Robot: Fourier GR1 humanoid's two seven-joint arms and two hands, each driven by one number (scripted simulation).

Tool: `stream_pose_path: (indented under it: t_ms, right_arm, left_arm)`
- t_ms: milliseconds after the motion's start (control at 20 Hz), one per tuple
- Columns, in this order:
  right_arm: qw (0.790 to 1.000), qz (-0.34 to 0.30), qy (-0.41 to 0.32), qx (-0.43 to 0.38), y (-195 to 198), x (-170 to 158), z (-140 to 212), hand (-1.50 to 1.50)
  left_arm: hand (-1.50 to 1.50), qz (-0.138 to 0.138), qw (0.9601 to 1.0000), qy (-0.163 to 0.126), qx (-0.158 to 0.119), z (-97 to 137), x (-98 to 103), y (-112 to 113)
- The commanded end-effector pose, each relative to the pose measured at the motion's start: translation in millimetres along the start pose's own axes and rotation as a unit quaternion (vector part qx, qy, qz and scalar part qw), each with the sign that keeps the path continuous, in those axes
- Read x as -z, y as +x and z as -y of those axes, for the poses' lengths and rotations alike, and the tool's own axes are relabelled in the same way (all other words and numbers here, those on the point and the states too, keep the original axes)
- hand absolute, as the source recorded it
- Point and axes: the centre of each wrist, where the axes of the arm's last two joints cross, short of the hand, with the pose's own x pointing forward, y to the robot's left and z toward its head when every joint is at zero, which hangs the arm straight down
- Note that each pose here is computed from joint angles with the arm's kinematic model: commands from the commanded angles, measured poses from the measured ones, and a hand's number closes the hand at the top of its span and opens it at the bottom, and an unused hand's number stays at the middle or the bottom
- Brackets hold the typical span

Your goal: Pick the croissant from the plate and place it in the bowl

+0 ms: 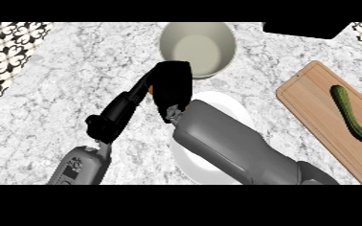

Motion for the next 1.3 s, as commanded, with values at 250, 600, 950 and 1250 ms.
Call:
stream_pose_path:
  t_ms: [250, 600, 950, 1250]
  right_arm:
    - [0.967, -0.008, -0.179, 0.18, 29, -1, 70, 1.5]
    - [0.964, -0.061, -0.19, 0.177, 20, 34, 65, 1.5]
    - [0.955, -0.1, -0.261, 0.101, 8, 70, 65, 1.5]
    - [0.958, -0.122, -0.249, 0.069, -26, 97, 44, 1.5]
  left_arm:
    - [0.0, -0.01, 0.9998, 0.016, -0.006, -7, -2, -6]
    - [0.0, -0.02, 0.9997, 0.013, -0.006, -1, -4, -10]
    - [0.0, -0.016, 0.9995, 0.026, 0.003, -12, -23, -11]
    - [0.0, -0.01, 0.9996, 0.025, -0.001, 1, -11, 5]
